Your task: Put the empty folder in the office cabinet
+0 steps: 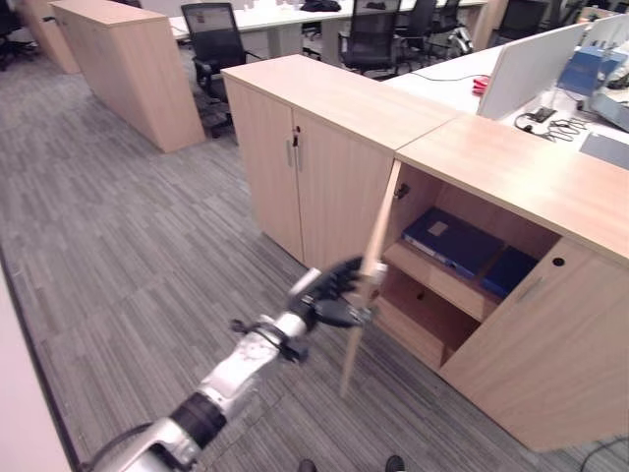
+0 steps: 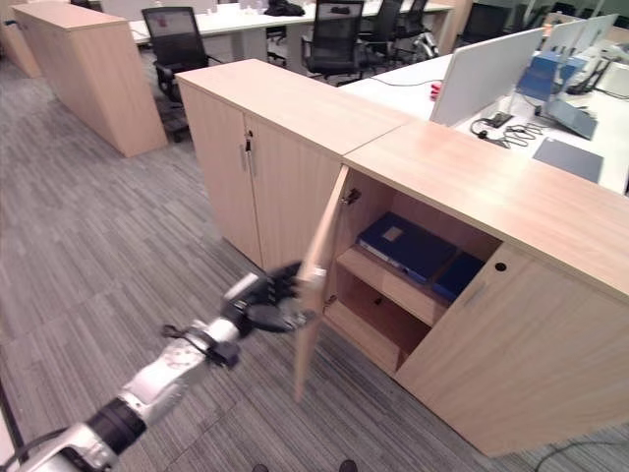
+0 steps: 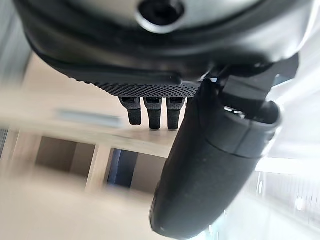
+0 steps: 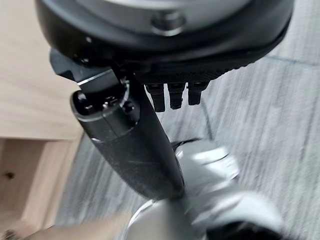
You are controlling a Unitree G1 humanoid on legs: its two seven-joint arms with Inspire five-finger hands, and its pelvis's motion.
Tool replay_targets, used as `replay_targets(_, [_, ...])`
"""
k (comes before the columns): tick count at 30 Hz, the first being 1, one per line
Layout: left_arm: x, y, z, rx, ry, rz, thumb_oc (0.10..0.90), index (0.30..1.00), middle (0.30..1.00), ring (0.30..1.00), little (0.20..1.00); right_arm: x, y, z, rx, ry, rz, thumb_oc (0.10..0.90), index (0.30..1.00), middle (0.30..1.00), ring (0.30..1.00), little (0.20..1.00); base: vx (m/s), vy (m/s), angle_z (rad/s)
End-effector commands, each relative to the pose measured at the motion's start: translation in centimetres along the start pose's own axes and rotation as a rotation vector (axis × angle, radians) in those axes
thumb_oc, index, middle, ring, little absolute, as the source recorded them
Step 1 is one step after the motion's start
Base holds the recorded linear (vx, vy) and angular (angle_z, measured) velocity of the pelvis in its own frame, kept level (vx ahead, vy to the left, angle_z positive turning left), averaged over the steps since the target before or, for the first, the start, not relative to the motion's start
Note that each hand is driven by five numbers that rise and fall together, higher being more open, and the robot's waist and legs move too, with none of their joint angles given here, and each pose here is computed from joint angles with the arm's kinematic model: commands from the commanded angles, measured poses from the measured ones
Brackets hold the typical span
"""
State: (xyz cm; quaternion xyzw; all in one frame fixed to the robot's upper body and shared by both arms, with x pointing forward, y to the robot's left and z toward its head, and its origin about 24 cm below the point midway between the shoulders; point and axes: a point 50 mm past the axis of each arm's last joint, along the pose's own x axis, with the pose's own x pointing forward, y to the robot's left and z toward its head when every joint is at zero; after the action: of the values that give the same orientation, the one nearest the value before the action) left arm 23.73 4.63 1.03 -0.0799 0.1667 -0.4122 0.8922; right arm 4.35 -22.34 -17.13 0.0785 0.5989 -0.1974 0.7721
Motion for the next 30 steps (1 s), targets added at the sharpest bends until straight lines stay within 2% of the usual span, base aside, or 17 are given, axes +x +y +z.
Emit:
replay_targets(1, [4.0,-7.7,6.9,0.065,-0.218,-0.428,0.8,0.9,0.9,0.9,0.9,0.1,1.4,2.0,-0.076,-0.066,0.049,0.8,0.9,0.9,0.9,0.9,0.0,-0.029,-0.21])
replay_targets(6, [4.1,-9.1,9.3,0.064,-0.302,-0.486,0.8,0.9,0.9,0.9,0.9,-0.1,3.4,3.3,-0.194,-0.135,0.132,0.8,0.9,0.9,0.9,0.9,0.01,-0.065,-0.17])
replay_targets(14, [4.2,-8.3,7.8,0.038,-0.259,-0.455,0.8,0.9,0.9,0.9,0.9,-0.6,3.4,3.8,-0.225,-0.203,0.184,0.8,0.9,0.9,0.9,0.9,0.0,-0.117,-0.01])
replay_targets(15, [4.0,-6.9,6.9,0.042,-0.246,-0.386,0.8,0.9,0.9,0.9,0.9,-0.8,2.9,3.6,-0.207,-0.216,0.185,0.8,0.9,0.9,0.9,0.9,-0.01,-0.145,-0.07])
replay_targets(16, [4.0,-6.8,6.9,0.042,-0.246,-0.385,0.8,0.9,0.9,0.9,0.9,-0.8,2.9,3.6,-0.207,-0.216,0.184,0.8,0.9,0.9,0.9,0.9,-0.01,-0.159,-0.08])
replay_targets(18, [3.6,-4.8,5.8,0.066,-0.229,-0.285,0.8,0.9,0.9,0.9,0.9,-0.7,2.1,3.1,-0.173,-0.205,0.165,0.8,0.9,0.9,0.9,0.9,0.0,-0.158,-0.06])
replay_targets(21, [2.6,-1.4,5.0,0.108,-0.232,-0.128,0.8,0.9,0.9,0.9,0.9,-0.5,-0.3,1.6,-0.143,-0.134,0.094,0.8,0.9,0.9,0.9,0.9,0.02,-0.182,-0.14])
replay_targets(25, [-0.5,4.1,1.7,0.022,-0.186,0.186,0.8,0.9,0.9,0.9,0.9,0.0,-1.2,0.5,-0.067,-0.031,0.021,0.8,0.9,0.9,0.9,0.9,0.04,-0.178,-0.32])
replay_targets(27, [-2.6,6.3,0.5,0.078,-0.149,0.315,0.8,0.9,0.9,0.9,0.9,0.1,-1.3,0.8,-0.02,-0.031,0.01,0.8,0.9,0.9,0.9,0.9,0.02,-0.157,-0.29])
replay_targets(29, [-4.4,8.0,-1.0,0.067,-0.106,0.425,0.8,0.9,0.9,0.9,0.9,0.1,-1.9,1.3,-0.003,-0.034,-0.013,0.8,0.9,0.9,0.9,0.9,-0.01,-0.066,-0.43])
replay_targets(30, [-4.4,8.0,-1.0,0.068,-0.106,0.425,0.8,0.9,0.9,0.9,0.9,0.1,-1.9,1.3,-0.003,-0.034,-0.013,0.8,0.9,0.9,0.9,0.9,-0.03,-0.032,-0.72])
